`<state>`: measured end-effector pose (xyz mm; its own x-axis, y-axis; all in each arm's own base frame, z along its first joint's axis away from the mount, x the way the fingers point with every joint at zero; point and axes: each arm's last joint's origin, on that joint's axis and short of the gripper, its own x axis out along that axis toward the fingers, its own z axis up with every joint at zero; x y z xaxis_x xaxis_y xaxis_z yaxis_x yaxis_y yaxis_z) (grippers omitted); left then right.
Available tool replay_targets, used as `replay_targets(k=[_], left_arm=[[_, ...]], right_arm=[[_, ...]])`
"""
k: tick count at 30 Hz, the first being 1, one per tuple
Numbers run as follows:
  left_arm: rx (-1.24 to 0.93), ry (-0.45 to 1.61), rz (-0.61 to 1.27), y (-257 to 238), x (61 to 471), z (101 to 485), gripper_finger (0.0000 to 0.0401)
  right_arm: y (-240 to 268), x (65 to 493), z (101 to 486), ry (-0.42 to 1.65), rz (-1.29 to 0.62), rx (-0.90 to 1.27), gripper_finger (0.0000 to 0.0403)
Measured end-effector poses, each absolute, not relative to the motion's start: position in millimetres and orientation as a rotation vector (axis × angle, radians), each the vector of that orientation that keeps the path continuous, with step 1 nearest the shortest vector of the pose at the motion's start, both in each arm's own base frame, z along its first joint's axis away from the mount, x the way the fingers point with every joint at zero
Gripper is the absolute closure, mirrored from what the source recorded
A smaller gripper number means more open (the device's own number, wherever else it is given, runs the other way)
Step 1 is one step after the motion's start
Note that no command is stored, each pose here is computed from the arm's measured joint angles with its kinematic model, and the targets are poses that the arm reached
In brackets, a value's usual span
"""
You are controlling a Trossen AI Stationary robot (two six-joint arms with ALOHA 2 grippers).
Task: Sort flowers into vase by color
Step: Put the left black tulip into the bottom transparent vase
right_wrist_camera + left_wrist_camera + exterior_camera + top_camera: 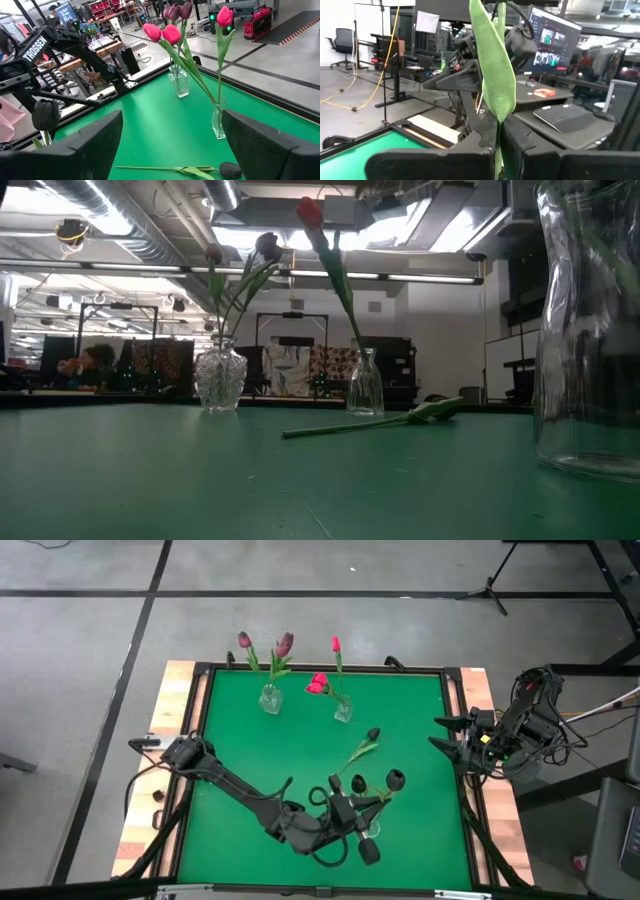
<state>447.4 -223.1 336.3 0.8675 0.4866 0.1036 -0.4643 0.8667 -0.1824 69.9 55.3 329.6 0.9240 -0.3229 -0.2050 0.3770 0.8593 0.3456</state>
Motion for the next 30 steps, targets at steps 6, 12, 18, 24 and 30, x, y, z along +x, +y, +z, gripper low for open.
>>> replay_targets(k=[6, 12, 18, 24, 30], left_arm=[[-0.156, -0.144, 0.519, -216.0, 450.7, 335.9, 0.0396], [-0.154, -0.081, 0.514, -221.8, 449.2, 326.1, 0.0396], [-0.156, -0.073, 0.529, -229.8, 444.3, 322.1, 0.0396], [-0.174, -0.049, 0.557, -233.9, 441.1, 298.5, 0.0396], [-0.175, -0.054, 0.574, -229.2, 442.9, 294.6, 0.0396]], right_arm=[[55.2, 69.9, 329.6, 0.141, -0.369, 0.397, 0.0063], [55.1, 69.9, 329.5, 0.141, -0.369, 0.397, 0.0063], [55.0, 69.7, 329.3, 0.142, -0.370, 0.398, 0.0063], [55.4, 70.0, 329.9, 0.136, -0.369, 0.418, 0.0063], [56.3, 70.7, 331.1, 0.128, -0.366, 0.437, 0.0063]])
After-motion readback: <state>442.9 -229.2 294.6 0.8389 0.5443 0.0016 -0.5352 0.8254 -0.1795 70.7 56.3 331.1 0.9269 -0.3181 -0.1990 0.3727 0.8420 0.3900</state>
